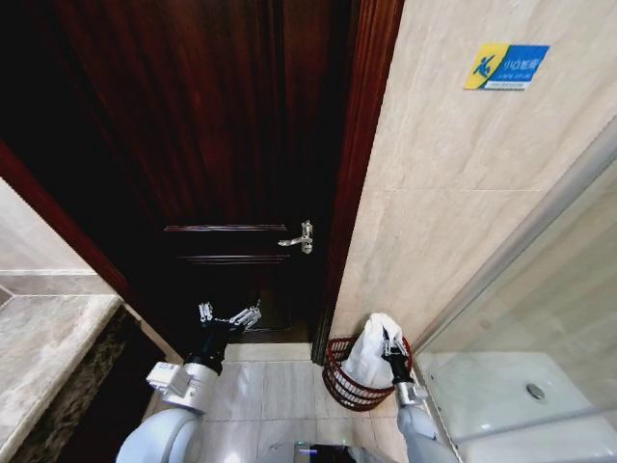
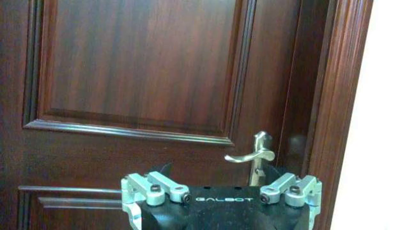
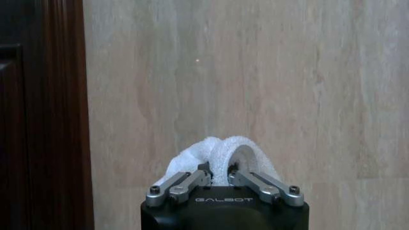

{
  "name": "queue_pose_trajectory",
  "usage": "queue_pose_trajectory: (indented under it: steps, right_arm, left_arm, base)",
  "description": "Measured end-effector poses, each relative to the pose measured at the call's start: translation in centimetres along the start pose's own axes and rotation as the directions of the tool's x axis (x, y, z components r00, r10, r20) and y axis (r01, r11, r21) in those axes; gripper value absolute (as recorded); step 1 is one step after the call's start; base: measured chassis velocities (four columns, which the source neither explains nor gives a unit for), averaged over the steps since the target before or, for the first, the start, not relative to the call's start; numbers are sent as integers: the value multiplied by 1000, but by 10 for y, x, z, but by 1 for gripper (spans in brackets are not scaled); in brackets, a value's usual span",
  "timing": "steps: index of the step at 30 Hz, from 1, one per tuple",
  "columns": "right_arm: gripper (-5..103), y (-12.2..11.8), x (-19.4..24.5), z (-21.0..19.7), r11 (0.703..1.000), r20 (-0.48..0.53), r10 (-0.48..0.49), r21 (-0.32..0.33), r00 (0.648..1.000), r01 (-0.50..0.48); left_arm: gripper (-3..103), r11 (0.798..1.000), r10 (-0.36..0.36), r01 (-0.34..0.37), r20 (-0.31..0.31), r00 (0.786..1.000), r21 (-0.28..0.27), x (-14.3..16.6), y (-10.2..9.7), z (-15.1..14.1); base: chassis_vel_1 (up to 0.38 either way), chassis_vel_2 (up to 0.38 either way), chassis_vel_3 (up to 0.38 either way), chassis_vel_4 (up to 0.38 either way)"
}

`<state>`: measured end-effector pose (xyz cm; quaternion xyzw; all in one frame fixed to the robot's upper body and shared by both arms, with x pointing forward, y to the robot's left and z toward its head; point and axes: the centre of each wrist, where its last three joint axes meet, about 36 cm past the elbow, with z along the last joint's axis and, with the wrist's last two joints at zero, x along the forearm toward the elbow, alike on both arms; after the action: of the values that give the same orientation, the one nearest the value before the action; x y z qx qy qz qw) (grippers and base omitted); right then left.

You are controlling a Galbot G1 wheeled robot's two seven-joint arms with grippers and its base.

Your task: Discard the used towel into the hamper.

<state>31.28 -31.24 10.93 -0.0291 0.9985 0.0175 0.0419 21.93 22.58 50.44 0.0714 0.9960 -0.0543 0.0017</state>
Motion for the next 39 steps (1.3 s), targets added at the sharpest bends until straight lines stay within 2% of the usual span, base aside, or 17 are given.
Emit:
queue_pose_trajectory:
  steps: [9, 27, 32, 34, 39]
  right_arm:
    - [9, 7, 2, 35, 999, -118, -34, -22, 992, 32]
    - [9, 8, 9, 62, 998, -245, -61, -47, 968, 51]
    - [9, 3, 9, 71, 997, -310, -63, -51, 949, 50]
    - [9, 3, 6, 72, 996, -371, -78, -77, 925, 53]
    - [9, 4, 0, 72, 991, -432, -103, -119, 896, 56]
  left_arm:
    - [97, 1000, 0, 0, 0, 1000, 0, 0, 0, 0]
    - [97, 1000, 0, 0, 0, 1000, 0, 0, 0, 0]
    - [97, 1000, 0, 0, 0, 1000, 0, 0, 0, 0]
    - [97, 1000, 0, 0, 0, 1000, 0, 0, 0, 0]
    - [97, 1000, 0, 0, 0, 1000, 0, 0, 0, 0]
  base:
    - [0, 0, 0, 0]
    - [0, 0, 0, 0]
    - [0, 0, 0, 0]
    - [0, 0, 0, 0]
    - [0, 0, 0, 0]
